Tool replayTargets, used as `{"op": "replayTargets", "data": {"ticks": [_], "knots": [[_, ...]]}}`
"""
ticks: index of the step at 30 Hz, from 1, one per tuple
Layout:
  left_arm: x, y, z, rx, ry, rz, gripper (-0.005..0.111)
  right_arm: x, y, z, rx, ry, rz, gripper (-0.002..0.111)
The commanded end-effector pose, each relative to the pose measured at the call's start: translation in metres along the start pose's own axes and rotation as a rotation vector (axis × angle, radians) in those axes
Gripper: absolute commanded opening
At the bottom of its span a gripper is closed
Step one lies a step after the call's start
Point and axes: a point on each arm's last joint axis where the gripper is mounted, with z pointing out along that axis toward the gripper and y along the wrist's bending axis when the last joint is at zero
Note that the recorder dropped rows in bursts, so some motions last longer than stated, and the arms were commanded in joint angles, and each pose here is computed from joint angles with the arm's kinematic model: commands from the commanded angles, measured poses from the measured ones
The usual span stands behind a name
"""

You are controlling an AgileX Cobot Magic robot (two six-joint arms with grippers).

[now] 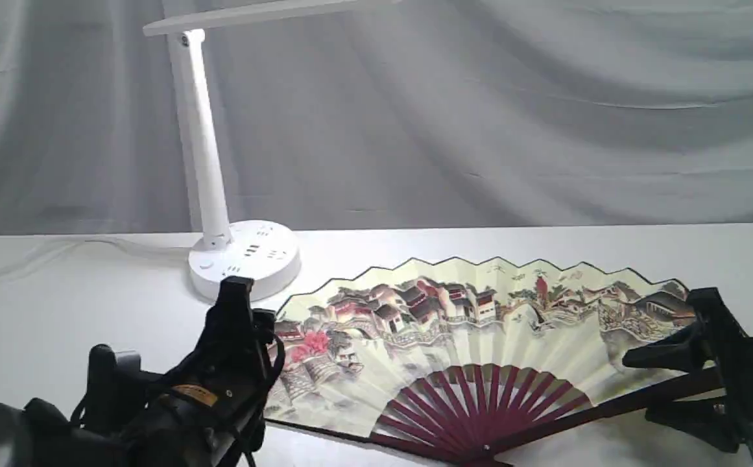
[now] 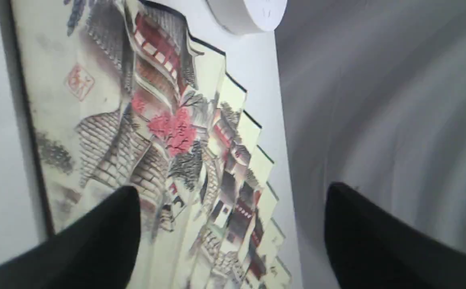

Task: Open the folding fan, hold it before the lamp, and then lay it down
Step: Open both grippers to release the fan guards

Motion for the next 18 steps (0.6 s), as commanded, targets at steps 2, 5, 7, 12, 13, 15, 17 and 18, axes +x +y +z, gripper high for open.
{"op": "replayTargets", "data": {"ticks": [2,5,7,12,13,15,17,18], "knots": [[0.004,0.004,-0.002,-0.073,0.060,0.057,0.064,-0.002,0.017,-0.016,0.106,0.007,-0.073,0.054],[0.007,0.008,-0.003,-0.120,0.088,0.057,0.064,0.002,0.017,-0.021,0.167,0.029,-0.092,0.054],[0.008,0.009,-0.003,-0.137,0.097,0.058,0.064,0.004,0.014,-0.023,0.212,0.052,-0.089,0.054],[0.008,0.007,-0.005,-0.131,0.112,0.066,0.064,0.009,0.008,-0.025,0.284,0.115,-0.100,0.054],[0.008,0.005,-0.006,-0.128,0.120,0.070,0.064,0.011,0.007,-0.025,0.292,0.128,-0.105,0.054],[0.004,0.002,-0.006,-0.140,0.139,0.084,0.064,0.012,0.005,-0.026,0.315,0.150,-0.113,0.053],[-0.001,0.000,-0.005,-0.165,0.171,0.118,0.064,0.014,0.003,-0.028,0.338,0.168,-0.121,0.052],[-0.006,-0.002,-0.005,-0.177,0.190,0.140,0.064,0.015,0.004,-0.029,0.348,0.176,-0.122,0.051]]}}
